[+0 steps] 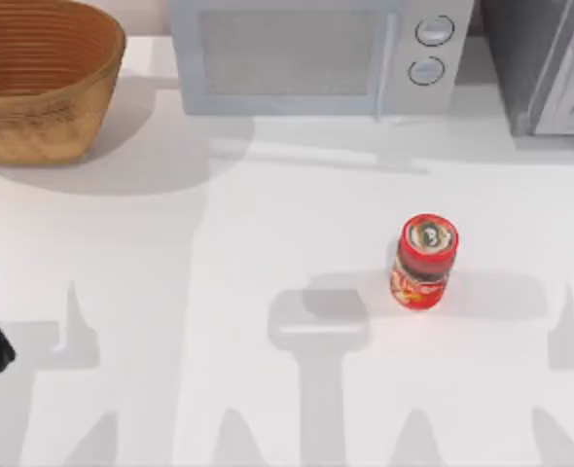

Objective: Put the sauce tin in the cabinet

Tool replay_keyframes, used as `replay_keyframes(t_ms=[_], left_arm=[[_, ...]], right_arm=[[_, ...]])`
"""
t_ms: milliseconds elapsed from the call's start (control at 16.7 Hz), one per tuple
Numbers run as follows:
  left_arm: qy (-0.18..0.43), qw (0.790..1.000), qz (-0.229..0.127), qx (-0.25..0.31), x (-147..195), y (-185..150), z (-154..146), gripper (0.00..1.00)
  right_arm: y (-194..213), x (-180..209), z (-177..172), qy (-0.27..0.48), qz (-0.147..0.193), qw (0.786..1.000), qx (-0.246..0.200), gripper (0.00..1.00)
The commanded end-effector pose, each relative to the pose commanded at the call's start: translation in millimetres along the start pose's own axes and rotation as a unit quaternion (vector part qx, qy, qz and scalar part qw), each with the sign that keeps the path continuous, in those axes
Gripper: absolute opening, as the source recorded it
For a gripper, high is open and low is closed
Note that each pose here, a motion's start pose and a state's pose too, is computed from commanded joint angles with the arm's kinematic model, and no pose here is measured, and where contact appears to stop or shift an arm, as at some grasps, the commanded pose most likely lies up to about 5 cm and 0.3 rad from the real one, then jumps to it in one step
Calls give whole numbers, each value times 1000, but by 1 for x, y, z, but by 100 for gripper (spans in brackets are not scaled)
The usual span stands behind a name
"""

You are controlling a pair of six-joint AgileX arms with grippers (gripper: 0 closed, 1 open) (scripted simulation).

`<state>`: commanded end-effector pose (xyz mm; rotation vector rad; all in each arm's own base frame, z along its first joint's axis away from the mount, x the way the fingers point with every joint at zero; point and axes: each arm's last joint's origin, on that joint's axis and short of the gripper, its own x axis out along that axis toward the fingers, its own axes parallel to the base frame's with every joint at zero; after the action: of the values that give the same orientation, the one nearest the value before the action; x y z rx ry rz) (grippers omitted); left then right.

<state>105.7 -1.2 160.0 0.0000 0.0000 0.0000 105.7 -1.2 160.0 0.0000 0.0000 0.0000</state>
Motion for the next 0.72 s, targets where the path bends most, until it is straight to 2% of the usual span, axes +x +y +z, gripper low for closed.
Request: replay_keyframes(t_ms=[180, 360, 540, 720], left_arm=[[0, 1000, 0, 0, 0, 0, 0, 100], [0, 1000, 0, 0, 0, 0, 0, 100], [0, 1000, 0, 0, 0, 0, 0, 100], [0, 1000, 0, 0, 0, 0, 0, 100]], right_arm=[[0, 0, 1, 2, 3, 1000, -1, 100], [1, 4, 8, 16, 30, 999, -14, 100], [3, 13, 20, 45, 82, 995, -37, 100], [3, 32, 34, 81, 151, 983, -61, 100]])
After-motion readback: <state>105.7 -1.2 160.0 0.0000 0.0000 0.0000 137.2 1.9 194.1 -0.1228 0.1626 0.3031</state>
